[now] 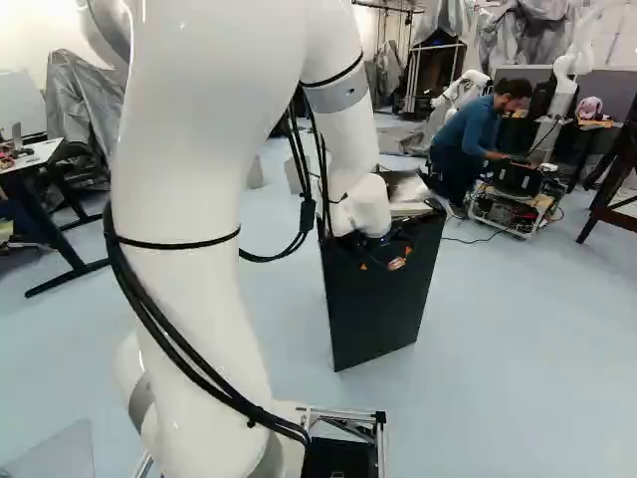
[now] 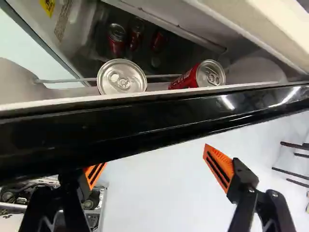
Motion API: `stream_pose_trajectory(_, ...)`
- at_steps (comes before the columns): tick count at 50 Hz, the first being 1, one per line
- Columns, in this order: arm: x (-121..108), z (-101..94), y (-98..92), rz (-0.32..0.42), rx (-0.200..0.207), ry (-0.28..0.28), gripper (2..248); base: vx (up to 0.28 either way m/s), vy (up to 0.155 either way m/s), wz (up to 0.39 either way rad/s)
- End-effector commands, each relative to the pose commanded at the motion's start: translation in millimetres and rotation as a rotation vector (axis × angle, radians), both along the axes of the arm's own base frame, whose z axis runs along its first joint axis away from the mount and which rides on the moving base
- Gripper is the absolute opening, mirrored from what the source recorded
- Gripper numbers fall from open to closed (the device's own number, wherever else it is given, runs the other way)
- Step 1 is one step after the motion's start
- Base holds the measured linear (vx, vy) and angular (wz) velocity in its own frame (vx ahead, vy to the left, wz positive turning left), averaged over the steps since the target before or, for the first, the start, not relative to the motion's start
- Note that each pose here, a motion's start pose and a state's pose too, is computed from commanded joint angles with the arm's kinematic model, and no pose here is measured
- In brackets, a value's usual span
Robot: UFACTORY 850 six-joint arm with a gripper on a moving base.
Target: Grab a drink from the fridge
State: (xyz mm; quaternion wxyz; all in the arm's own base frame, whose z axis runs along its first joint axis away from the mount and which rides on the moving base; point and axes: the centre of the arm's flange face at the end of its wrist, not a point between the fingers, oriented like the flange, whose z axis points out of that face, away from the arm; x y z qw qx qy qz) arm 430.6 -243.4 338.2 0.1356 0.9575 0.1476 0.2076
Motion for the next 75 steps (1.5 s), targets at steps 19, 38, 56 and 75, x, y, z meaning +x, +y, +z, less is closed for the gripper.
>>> stream_pose_trajectory(19, 11, -0.1, 2.1, 0.016, -0.001, -0.010, 247, 0.000, 0.000, 0.000)
stream_pose_trajectory(38, 20, -0.5, 1.9, 0.024, -0.003, -0.015, 247, 0.000, 0.000, 0.000)
stream_pose_trajectory(56, 31, -0.4, 3.3, 0.040, -0.002, -0.033, 247, 0.000, 0.000, 0.000)
stream_pose_trajectory(75, 44, -0.4, 5.9, 0.059, 0.000, -0.053, 247, 0.000, 0.000, 0.000)
